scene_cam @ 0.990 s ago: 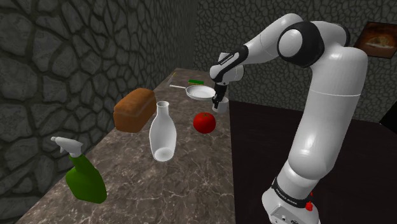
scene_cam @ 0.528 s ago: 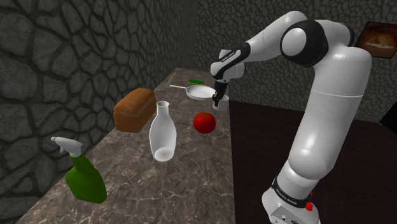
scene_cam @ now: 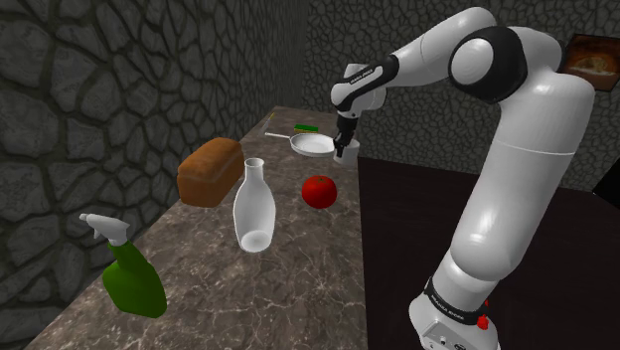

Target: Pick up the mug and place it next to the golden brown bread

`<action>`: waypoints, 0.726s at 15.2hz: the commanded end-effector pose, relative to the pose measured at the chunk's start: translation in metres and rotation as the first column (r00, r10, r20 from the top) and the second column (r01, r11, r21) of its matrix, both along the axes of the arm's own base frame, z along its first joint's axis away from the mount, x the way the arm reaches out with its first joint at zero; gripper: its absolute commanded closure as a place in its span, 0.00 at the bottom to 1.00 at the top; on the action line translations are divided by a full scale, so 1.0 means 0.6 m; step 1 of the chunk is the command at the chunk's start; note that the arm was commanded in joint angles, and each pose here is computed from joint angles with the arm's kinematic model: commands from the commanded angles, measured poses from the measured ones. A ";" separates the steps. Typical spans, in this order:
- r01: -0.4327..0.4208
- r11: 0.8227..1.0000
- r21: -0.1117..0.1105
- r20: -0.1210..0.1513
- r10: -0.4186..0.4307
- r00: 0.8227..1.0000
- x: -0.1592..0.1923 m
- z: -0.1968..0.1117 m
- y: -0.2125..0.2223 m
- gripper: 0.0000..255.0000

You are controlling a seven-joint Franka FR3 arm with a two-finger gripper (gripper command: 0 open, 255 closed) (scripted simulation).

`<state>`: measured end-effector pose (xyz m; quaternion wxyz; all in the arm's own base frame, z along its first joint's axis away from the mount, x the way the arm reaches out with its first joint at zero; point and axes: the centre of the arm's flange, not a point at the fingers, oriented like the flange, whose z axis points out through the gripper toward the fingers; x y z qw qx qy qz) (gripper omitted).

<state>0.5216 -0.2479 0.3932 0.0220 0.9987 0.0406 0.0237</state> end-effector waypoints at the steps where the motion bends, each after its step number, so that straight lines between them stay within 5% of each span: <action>1: 0.000 1.000 0.000 0.000 0.000 1.000 0.000 0.017 -0.001 1.00; 11: 0.000 1.000 0.000 0.000 0.000 1.000 0.000 0.105 -0.001 1.00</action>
